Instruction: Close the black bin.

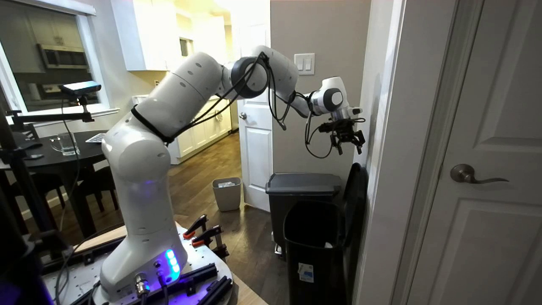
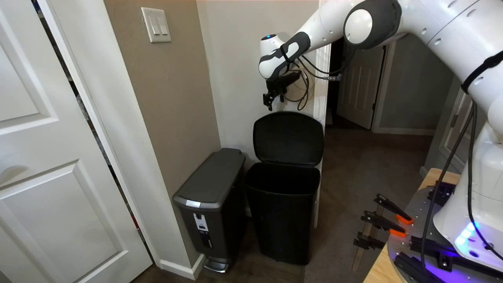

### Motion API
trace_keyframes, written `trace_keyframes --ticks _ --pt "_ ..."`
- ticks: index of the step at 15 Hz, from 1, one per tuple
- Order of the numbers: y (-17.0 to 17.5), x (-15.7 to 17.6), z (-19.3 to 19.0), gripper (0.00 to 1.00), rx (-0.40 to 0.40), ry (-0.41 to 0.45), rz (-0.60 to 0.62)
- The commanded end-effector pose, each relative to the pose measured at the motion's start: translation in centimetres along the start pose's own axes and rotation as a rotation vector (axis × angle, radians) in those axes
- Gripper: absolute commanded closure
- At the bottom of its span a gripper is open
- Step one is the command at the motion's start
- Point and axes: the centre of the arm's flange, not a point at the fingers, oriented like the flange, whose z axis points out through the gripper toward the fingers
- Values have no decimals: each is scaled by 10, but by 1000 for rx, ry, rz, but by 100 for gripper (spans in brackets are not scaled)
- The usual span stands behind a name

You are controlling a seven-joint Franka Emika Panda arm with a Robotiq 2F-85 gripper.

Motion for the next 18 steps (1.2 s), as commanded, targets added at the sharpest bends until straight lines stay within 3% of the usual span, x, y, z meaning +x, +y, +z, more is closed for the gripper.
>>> trace_keyframes --ticks 1,14,18 --pt "11 25 24 0 9 1 -58" --pt "-4 35 82 0 49 -48 -249" --pt "-3 29 79 0 59 -64 -282"
